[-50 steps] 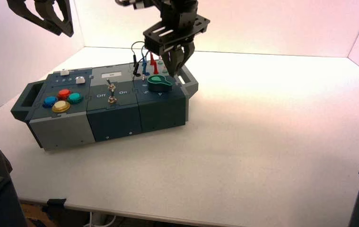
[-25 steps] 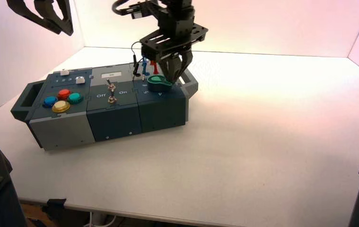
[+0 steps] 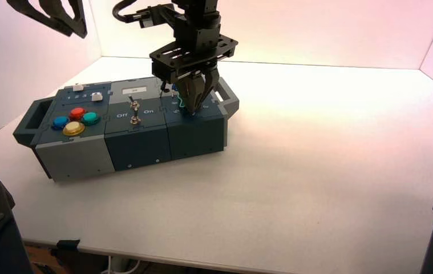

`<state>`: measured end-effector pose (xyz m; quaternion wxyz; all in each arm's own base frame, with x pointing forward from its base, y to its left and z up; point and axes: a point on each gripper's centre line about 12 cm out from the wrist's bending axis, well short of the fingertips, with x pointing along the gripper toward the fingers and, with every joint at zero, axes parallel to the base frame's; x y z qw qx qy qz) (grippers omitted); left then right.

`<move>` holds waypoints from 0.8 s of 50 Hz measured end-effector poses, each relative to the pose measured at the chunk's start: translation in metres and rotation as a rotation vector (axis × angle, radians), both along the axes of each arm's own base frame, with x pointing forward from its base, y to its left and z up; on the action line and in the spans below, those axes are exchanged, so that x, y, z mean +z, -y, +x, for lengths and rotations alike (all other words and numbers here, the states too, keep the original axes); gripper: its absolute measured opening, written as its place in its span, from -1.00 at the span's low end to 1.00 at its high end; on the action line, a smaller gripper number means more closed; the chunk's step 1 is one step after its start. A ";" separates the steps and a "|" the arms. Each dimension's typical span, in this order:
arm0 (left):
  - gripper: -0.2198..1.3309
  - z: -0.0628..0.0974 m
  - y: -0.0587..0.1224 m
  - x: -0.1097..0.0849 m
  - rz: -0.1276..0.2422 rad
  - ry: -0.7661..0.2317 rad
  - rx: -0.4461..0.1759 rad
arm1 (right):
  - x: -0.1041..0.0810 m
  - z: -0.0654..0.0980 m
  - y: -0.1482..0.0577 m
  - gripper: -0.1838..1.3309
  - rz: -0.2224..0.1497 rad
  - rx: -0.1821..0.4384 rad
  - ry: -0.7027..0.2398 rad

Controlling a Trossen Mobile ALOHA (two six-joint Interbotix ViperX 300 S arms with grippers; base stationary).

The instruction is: Turn the knob to position 6.

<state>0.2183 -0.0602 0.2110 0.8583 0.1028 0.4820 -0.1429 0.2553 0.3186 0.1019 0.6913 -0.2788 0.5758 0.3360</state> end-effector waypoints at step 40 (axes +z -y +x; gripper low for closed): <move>0.29 -0.011 -0.010 0.021 -0.043 0.144 0.042 | -0.003 0.011 -0.021 -0.82 0.012 0.001 -0.008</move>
